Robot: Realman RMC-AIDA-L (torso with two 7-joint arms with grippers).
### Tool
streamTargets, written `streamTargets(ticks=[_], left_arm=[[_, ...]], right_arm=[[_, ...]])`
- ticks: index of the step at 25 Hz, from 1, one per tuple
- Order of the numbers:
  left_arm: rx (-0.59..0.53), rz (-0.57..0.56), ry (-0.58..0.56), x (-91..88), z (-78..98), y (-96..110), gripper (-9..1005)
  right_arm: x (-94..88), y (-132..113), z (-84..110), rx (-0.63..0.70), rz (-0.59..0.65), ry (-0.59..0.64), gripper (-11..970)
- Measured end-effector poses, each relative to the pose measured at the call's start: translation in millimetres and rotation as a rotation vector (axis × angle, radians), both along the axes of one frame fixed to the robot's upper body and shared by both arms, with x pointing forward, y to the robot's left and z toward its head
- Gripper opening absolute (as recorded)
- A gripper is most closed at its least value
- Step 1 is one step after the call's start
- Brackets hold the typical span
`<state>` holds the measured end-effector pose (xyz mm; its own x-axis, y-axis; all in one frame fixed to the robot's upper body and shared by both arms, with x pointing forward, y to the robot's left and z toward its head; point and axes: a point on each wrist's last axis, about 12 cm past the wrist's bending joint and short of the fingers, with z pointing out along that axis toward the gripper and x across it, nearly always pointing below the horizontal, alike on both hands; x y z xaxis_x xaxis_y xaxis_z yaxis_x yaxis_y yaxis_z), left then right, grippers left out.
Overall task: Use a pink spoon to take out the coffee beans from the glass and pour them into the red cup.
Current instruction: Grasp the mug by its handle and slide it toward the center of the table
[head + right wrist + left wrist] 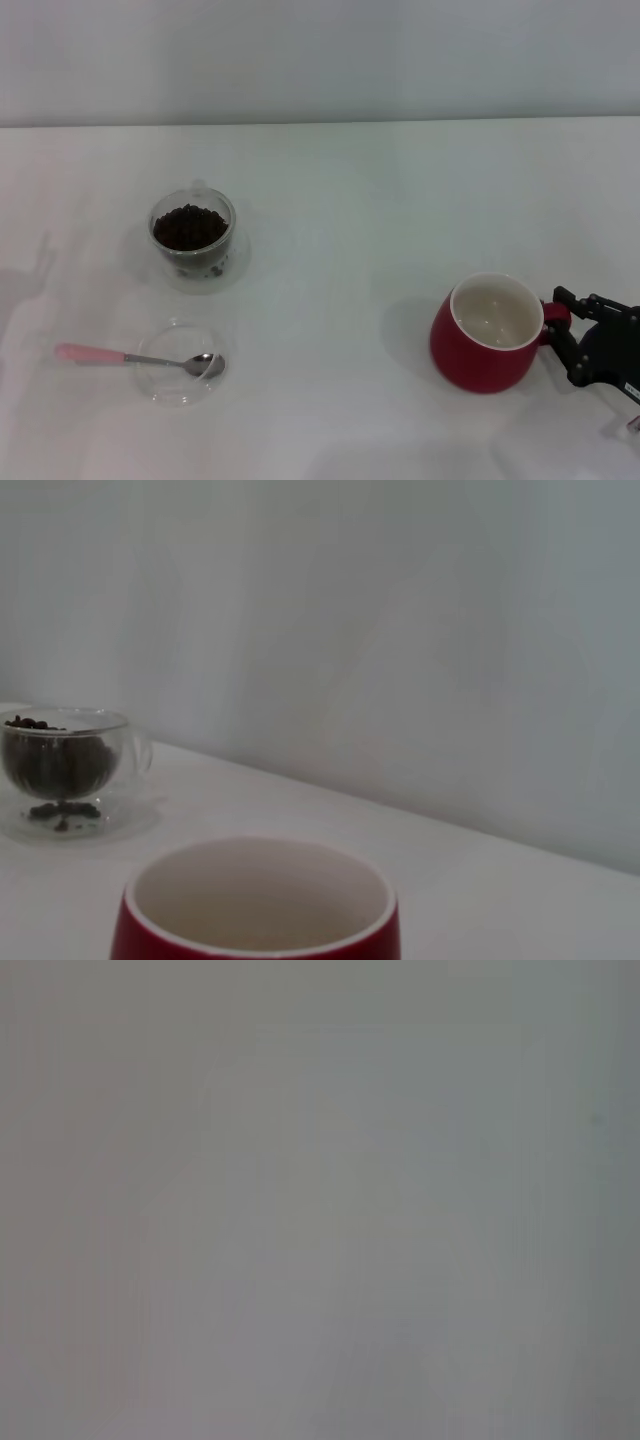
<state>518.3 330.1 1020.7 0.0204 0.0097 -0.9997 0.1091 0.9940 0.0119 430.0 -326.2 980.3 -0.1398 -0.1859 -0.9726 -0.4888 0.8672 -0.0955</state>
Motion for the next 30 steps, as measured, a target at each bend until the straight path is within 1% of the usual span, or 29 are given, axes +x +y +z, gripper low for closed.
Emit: streamTargets(ticks=[3,9,16,20,22,25,30], left_arm=[[-0.002,0.01,0.0,-0.7,0.0,1.9,714],[-0.001,0.012,-0.001,-1.1,0.0,2.9,715],[-0.001,0.016,0.0,-2.8,-0.6,4.0,715],[-0.003,0.019,0.004,-5.0,-1.9,4.4,715],[-0.003,0.018,0.003,-5.0,-2.0,4.2,715],[-0.004,0.018,0.003,-5.2,-2.1,3.7,715],[-0.005,0.019,0.004,-6.0,-2.6,3.8,715]], right_arm=[[1.5,1.3,1.8,0.007,0.003,-0.013,317],[5.1,6.2,5.7,0.029,0.02,-0.037,171],[5.8,14.3,13.9,0.091,0.067,-0.081,171],[8.2,26.1,17.5,0.122,0.123,-0.096,172],[8.4,28.1,17.4,0.122,0.132,-0.095,172],[10.5,38.3,18.9,0.131,0.18,-0.1,172],[15.7,62.1,19.8,0.132,0.273,-0.091,172]])
